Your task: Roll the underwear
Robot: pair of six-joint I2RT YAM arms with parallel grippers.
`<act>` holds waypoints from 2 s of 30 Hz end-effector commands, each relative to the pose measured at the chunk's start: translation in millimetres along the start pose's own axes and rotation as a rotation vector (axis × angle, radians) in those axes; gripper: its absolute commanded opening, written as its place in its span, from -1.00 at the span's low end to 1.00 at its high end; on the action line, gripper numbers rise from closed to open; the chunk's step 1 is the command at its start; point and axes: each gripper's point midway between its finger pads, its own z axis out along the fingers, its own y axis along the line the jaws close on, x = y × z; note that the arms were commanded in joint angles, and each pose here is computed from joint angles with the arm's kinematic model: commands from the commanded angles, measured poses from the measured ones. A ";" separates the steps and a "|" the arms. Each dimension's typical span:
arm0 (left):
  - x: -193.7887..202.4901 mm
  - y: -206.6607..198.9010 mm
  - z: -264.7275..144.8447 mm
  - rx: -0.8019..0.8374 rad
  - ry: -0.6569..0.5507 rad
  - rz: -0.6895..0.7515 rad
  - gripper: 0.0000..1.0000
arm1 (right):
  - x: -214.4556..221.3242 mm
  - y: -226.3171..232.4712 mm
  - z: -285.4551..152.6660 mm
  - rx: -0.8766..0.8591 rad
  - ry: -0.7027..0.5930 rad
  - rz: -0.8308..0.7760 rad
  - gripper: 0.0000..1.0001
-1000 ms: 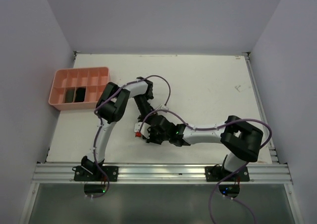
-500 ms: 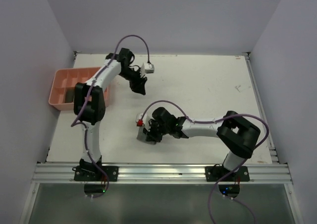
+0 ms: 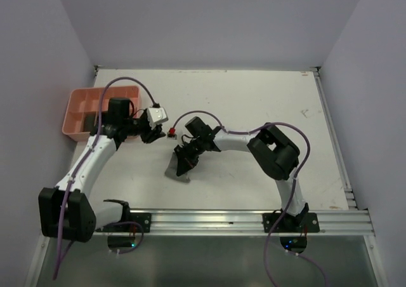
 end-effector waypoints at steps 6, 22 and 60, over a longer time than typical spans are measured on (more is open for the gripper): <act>40.5 -90.9 -30.5 0.120 -0.034 0.273 -0.04 | 58.7 -30.6 18.2 -0.081 0.226 0.439 -1.00; 101.1 -140.1 17.6 0.316 0.108 0.458 0.02 | 83.2 -50.3 32.1 -0.120 0.259 0.603 -1.00; 161.7 -190.5 47.0 0.965 0.618 -0.007 -1.00 | -61.1 -57.4 -205.6 0.498 -0.486 0.214 0.03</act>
